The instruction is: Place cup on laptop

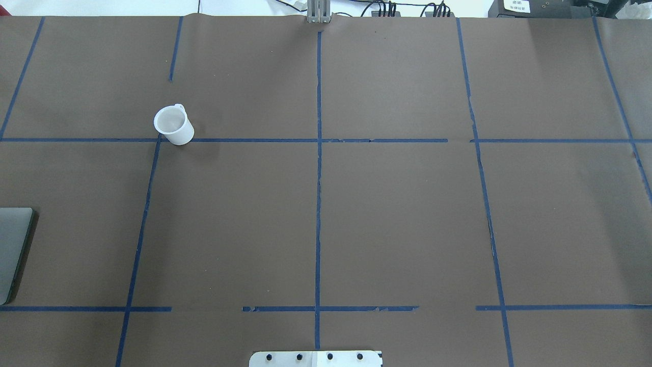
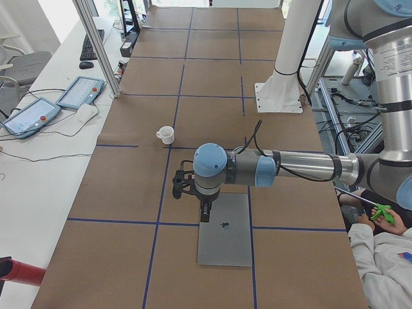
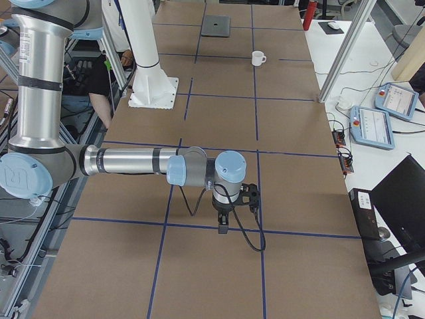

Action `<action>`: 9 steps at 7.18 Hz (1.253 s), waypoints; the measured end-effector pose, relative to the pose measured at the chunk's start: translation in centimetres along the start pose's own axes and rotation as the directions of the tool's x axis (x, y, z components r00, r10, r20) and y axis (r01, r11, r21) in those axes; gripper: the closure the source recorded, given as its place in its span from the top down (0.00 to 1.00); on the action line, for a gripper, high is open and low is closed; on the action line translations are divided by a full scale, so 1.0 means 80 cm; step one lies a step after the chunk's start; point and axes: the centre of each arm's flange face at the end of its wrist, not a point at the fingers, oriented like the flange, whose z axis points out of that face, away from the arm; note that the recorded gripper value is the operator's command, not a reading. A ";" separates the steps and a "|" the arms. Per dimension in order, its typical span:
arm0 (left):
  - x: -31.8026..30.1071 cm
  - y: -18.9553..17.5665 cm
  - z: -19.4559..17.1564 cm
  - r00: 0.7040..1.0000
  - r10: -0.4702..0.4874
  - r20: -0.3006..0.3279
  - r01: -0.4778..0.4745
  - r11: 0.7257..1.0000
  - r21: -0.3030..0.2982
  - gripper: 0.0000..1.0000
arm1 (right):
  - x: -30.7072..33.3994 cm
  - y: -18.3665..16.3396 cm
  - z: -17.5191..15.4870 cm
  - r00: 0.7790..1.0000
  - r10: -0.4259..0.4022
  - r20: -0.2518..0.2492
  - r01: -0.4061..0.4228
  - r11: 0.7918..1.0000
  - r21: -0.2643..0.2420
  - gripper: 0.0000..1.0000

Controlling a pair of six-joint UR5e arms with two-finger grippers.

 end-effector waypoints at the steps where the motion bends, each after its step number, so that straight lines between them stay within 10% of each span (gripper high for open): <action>1: 0.002 -0.001 -0.002 1.000 0.003 0.000 -0.003 1.000 0.005 1.00 | 0.000 0.000 0.000 1.000 0.000 0.000 0.000 1.000 0.000 1.00; 9: 0.045 -0.028 -0.008 0.997 0.074 -0.010 -0.074 0.995 0.064 1.00 | 0.000 0.000 0.000 1.000 0.000 0.000 0.000 1.000 0.000 1.00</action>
